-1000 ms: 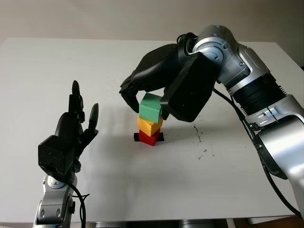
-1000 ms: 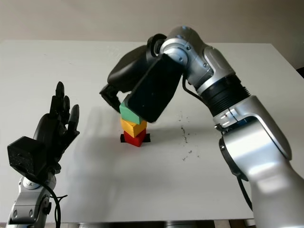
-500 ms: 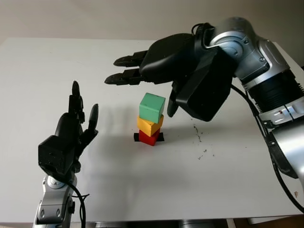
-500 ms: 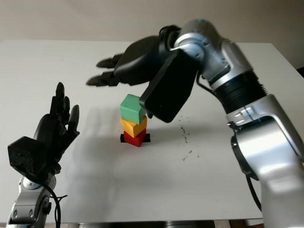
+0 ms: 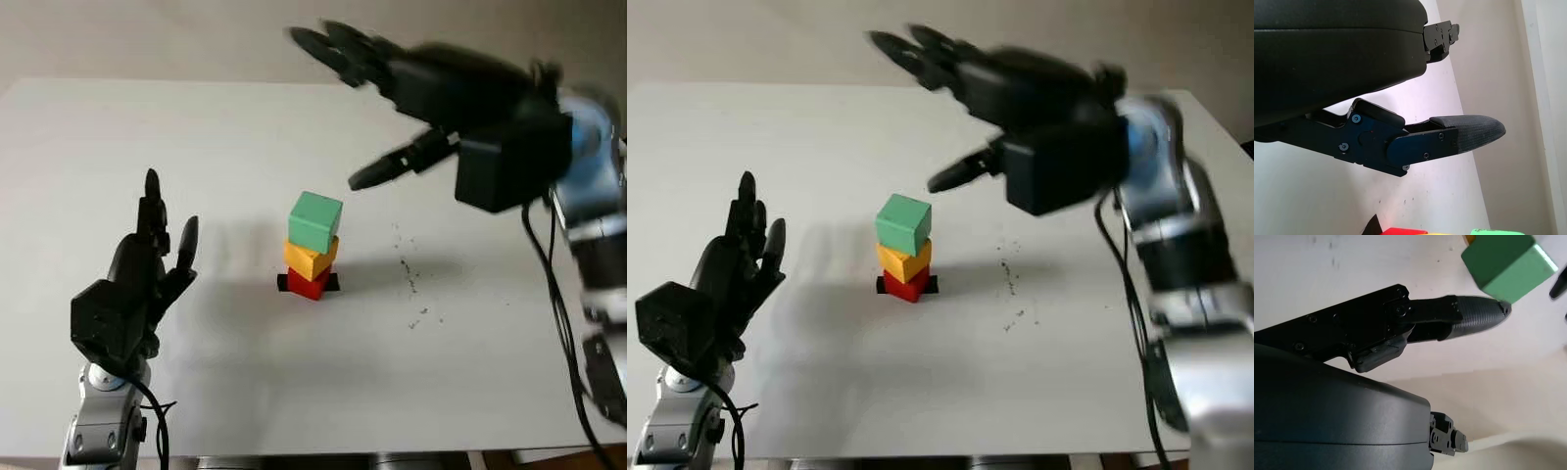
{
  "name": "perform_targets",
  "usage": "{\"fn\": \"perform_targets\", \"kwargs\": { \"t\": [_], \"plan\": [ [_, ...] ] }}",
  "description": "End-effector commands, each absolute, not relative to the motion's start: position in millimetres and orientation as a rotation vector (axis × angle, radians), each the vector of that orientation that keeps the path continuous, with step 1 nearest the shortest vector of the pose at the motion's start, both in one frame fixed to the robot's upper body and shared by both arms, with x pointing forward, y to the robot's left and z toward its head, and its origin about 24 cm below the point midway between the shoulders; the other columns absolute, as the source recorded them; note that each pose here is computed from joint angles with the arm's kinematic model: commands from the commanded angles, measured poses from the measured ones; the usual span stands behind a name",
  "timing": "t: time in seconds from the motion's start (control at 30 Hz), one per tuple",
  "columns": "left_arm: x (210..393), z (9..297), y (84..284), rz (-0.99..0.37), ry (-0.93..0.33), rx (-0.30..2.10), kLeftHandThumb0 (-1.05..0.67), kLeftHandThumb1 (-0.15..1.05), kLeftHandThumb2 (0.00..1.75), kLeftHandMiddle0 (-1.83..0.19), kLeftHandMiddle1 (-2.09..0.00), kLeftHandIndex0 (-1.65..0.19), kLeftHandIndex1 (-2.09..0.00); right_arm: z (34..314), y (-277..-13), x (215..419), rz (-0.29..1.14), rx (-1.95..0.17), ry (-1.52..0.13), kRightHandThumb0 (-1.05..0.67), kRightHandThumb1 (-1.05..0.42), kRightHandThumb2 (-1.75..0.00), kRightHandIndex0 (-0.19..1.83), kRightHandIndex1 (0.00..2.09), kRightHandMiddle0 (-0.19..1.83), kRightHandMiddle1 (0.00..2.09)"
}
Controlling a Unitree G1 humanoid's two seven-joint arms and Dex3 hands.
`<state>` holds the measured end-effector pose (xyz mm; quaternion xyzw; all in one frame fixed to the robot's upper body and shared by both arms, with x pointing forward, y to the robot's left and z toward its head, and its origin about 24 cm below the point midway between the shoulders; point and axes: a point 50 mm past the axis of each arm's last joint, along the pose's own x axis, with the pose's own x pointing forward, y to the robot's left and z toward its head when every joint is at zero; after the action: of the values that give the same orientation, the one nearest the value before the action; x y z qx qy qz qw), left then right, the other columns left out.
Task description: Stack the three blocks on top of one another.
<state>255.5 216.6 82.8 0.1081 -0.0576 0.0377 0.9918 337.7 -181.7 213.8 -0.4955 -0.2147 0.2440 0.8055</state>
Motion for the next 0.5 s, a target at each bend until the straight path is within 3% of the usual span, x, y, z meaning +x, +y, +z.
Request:
{"fn": "perform_targets", "kwargs": {
  "t": [0.0,0.17,0.33,0.47],
  "plan": [
    [257.2,88.1,217.0,0.063,-0.137,0.228,-0.79,1.05,0.57,0.19,-0.04,0.19,0.0,201.2,-187.0,330.3,0.464,-0.98,-0.468,-0.79,-1.05,-0.59,-0.18,0.02,-0.18,0.02],
    [261.6,89.5,217.3,0.033,-0.156,0.241,-0.77,1.05,0.6,0.19,-0.05,0.19,-0.01,154.0,-192.1,319.9,0.305,-0.67,-0.33,-0.77,-1.05,-0.61,-0.19,0.03,-0.19,0.02],
    [265.3,89.7,216.4,0.017,-0.159,0.207,-0.78,1.05,0.6,0.19,-0.03,0.19,0.0,120.7,-182.0,306.0,0.207,-0.582,-0.204,-0.73,-1.05,-0.66,-0.19,0.03,-0.19,0.02],
    [265.7,89.0,215.2,0.023,-0.167,0.179,-0.77,1.05,0.57,0.17,-0.05,0.18,-0.02,101.0,-172.1,298.6,0.167,-0.384,-0.134,-0.71,-1.05,-0.7,-0.19,0.0,-0.19,0.0]
  ]
}}
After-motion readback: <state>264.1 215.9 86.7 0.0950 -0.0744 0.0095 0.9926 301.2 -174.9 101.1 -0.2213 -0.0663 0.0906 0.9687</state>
